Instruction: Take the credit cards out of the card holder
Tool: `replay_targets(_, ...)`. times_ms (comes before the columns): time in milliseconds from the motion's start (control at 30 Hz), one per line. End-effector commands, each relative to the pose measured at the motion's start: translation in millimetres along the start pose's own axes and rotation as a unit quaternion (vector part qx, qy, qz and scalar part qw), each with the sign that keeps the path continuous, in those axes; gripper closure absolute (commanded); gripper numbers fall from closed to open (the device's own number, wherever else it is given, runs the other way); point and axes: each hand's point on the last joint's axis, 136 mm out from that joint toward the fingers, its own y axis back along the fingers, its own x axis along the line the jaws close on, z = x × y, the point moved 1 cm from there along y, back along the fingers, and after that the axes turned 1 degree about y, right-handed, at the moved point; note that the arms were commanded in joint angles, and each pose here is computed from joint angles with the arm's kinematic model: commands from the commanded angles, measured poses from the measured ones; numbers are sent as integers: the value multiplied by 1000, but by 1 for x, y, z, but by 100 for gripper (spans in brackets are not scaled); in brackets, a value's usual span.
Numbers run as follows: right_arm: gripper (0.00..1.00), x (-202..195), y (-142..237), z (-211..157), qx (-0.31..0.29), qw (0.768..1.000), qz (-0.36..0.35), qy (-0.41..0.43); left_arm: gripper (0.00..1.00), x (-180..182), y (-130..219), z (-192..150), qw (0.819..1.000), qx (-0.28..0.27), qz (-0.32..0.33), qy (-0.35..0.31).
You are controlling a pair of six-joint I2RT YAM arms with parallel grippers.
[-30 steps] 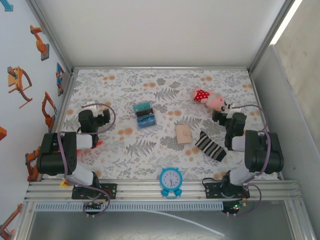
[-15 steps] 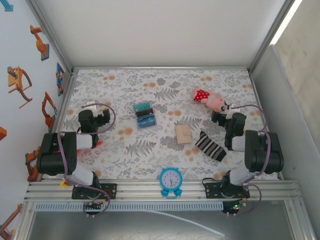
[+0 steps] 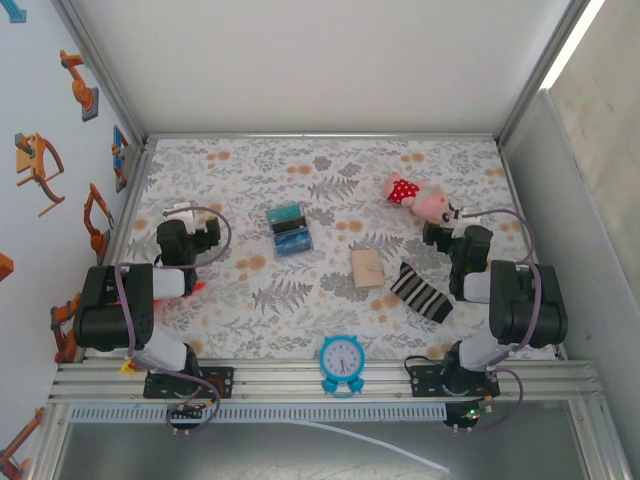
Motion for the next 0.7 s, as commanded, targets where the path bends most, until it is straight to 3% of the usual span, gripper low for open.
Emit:
replay_targets(0,1,1,5,10,-27,1000,5,9,3,-2,0,0,1000,2,-3,3)
replay_targets(233,1,-2,18,20,-50,999,-8,5,3,-2,2,7,1000,1,-5,4)
replay_targets(500,1,-11,45,47,-66,997,-47,-15,3,6,34,47,999,-18,28,7)
replay_targets(667,0,-15,56,53,5,995,-68,-73,3,10,67,79,997,-42,61,12)
